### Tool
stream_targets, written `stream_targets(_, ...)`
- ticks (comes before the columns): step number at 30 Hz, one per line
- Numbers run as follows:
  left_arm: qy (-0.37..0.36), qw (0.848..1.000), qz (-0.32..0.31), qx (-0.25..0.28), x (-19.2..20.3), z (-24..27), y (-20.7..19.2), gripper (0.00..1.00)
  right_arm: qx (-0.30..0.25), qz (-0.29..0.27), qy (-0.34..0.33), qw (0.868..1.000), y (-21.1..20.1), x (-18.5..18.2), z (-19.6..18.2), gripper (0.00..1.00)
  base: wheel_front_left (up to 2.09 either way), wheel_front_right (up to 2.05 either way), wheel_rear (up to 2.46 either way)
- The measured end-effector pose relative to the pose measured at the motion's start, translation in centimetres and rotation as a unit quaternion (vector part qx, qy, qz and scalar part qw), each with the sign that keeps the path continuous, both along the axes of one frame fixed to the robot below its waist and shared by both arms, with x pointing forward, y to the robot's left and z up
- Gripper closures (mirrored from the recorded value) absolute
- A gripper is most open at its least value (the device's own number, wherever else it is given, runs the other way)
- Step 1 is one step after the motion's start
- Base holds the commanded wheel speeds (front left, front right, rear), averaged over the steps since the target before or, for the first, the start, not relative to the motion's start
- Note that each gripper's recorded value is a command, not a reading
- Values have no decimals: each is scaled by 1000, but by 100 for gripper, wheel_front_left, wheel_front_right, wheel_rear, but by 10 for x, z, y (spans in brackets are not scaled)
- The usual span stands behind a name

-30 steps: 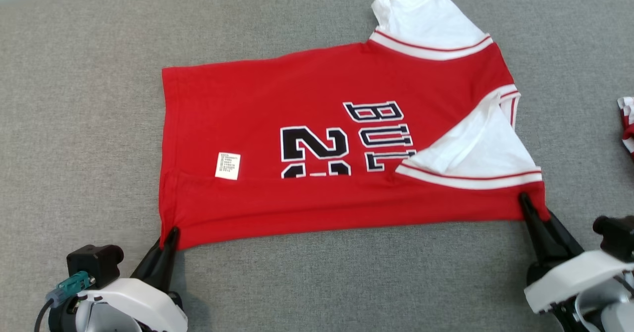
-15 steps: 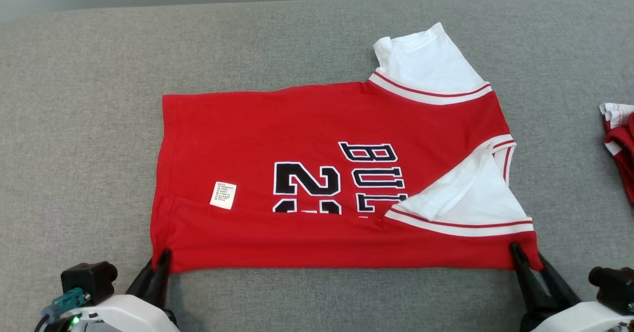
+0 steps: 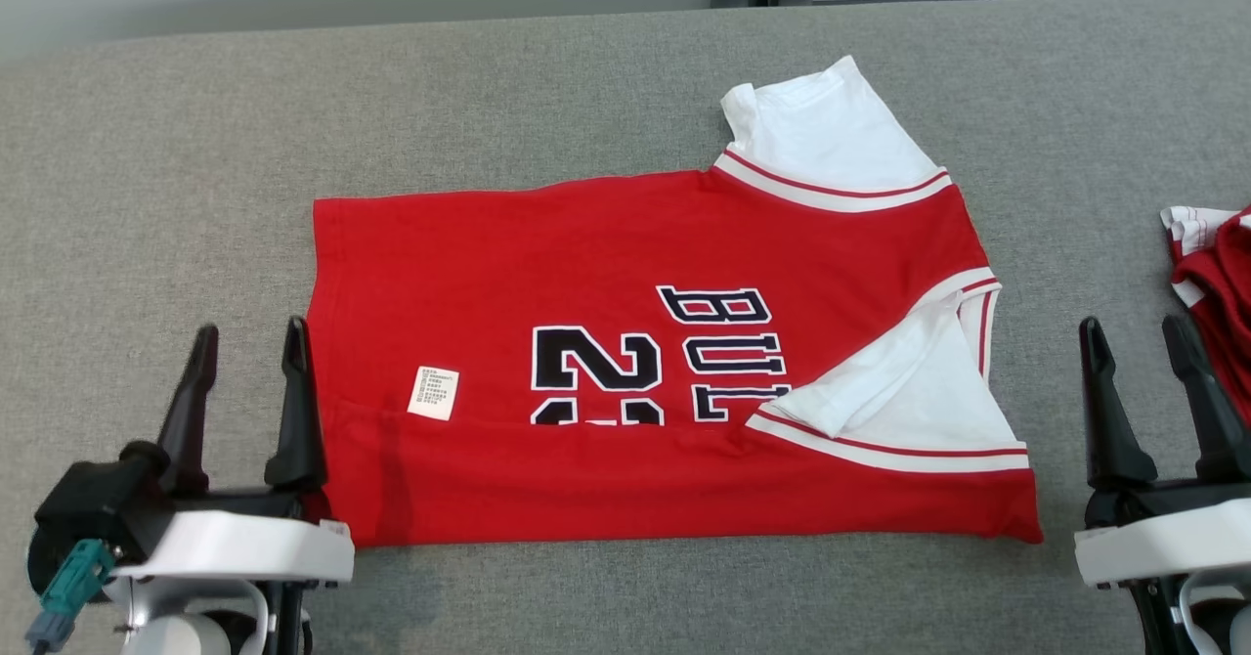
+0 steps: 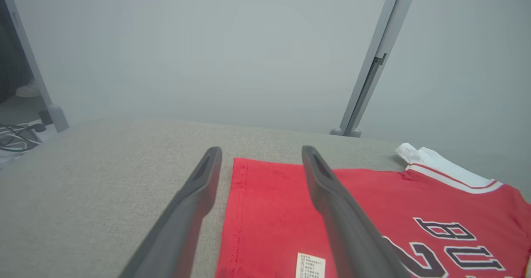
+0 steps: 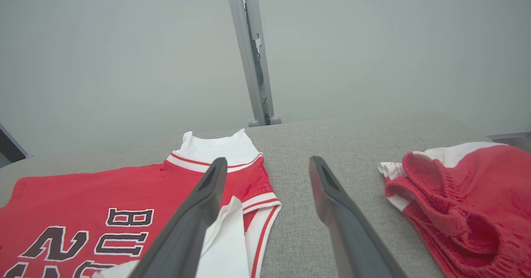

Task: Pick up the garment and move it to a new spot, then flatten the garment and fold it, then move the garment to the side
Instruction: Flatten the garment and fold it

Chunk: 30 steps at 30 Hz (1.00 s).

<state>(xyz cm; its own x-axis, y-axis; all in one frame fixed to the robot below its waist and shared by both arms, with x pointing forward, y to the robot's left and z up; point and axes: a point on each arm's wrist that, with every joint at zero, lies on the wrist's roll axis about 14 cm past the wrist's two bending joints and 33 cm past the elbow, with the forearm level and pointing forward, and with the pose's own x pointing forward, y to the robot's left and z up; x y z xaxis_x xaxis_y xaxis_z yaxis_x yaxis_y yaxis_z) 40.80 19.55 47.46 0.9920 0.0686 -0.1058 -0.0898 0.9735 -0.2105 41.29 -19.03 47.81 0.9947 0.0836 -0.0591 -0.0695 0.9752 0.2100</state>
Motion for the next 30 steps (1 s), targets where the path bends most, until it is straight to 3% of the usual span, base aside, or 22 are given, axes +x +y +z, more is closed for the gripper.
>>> stream_targets(4,-42,999,-11,25,11,19,-1,0,-12,5,-27,1000,4,8,15,0,0,0,0)
stream_targets(9,-23,998,-26,50,10,9,-2,0,-17,15,-32,999,10,11,19,0,0,0,0)
stream_targets(20,-3,998,-34,48,11,0,-6,0,-16,21,-23,999,13,13,13,0,0,0,0)
stream_targets(25,-8,998,-60,36,38,6,-14,0,-15,27,-21,999,16,20,11,0,0,0,0)
stream_targets(30,36,994,-100,18,78,-9,-24,0,-12,35,-15,999,22,27,5,0,0,0,0)
